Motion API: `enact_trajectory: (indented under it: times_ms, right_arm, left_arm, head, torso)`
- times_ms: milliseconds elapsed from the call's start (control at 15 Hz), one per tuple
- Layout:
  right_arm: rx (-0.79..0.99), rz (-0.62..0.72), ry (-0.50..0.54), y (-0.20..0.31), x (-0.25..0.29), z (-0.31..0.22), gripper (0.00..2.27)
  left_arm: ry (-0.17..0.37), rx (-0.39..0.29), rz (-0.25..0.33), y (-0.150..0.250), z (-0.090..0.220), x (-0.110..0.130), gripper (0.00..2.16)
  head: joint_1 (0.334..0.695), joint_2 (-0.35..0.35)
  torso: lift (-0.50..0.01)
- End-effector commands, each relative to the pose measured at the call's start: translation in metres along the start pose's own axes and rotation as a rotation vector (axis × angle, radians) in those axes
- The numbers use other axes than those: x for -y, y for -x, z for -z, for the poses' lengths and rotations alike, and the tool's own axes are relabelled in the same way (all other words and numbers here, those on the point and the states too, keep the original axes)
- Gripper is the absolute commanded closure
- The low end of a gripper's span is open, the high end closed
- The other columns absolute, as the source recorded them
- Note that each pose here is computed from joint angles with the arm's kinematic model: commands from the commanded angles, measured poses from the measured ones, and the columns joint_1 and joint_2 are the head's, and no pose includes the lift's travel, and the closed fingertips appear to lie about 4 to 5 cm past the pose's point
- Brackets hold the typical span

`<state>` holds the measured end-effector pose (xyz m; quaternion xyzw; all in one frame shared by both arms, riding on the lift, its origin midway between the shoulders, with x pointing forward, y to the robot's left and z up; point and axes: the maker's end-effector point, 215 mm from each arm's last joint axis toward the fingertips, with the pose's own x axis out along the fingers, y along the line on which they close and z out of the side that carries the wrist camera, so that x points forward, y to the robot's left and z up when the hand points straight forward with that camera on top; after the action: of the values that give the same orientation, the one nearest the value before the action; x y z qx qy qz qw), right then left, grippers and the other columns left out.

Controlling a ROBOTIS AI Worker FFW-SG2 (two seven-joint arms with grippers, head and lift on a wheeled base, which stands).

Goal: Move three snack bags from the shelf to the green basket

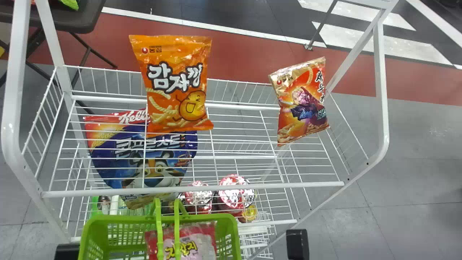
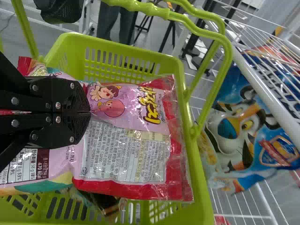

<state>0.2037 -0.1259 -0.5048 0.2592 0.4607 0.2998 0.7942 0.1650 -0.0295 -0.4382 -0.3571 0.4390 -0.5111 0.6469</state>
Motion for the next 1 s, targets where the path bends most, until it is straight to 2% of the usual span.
enact_trajectory:
  times_ms: [0,67,133,200,267,533,733,933]
  right_arm:
    - [0.097,-0.045,0.015,0.000,-0.006,-0.025,2.25]
    - [0.095,-0.047,0.010,-0.001,-0.006,-0.024,2.21]
    - [0.052,-0.053,-0.025,-0.005,-0.005,-0.013,1.63]
    - [-0.001,-0.076,-0.066,-0.007,-0.007,0.001,0.52]
    - [-0.004,-0.065,-0.063,-0.007,-0.004,0.002,0.00]
    - [0.085,0.101,0.064,0.022,0.028,-0.032,0.06]
    - [0.201,0.134,0.160,0.047,0.021,-0.076,0.06]
    - [0.540,0.142,0.424,0.096,-0.017,-0.168,0.06]
  left_arm:
    - [-0.001,0.000,-0.001,0.000,0.000,0.000,1.75]
    - [0.000,0.000,0.001,-0.001,0.000,0.001,1.75]
    - [0.000,0.000,-0.001,-0.001,0.000,0.001,1.75]
    - [-0.001,-0.002,0.001,-0.001,0.001,0.001,1.75]
    - [-0.001,-0.002,0.000,-0.001,0.001,0.001,1.75]
    - [-0.001,-0.002,0.001,0.000,0.001,0.001,1.75]
    - [-0.003,-0.002,0.003,-0.001,0.001,0.002,1.75]
    - [-0.007,-0.003,0.001,-0.002,0.001,0.004,1.75]
  head:
    - [0.695,-0.350]
    - [0.695,-0.350]
    - [0.695,-0.350]
    - [0.695,-0.350]
    - [0.695,-0.350]
    - [0.695,-0.350]
    - [0.695,-0.350]
    - [0.695,-0.350]
  torso:
    - [-0.048]
    - [-0.048]
    - [-0.048]
    - [-0.048]
    - [-0.048]
    - [-0.048]
    - [-0.048]
    - [-0.048]
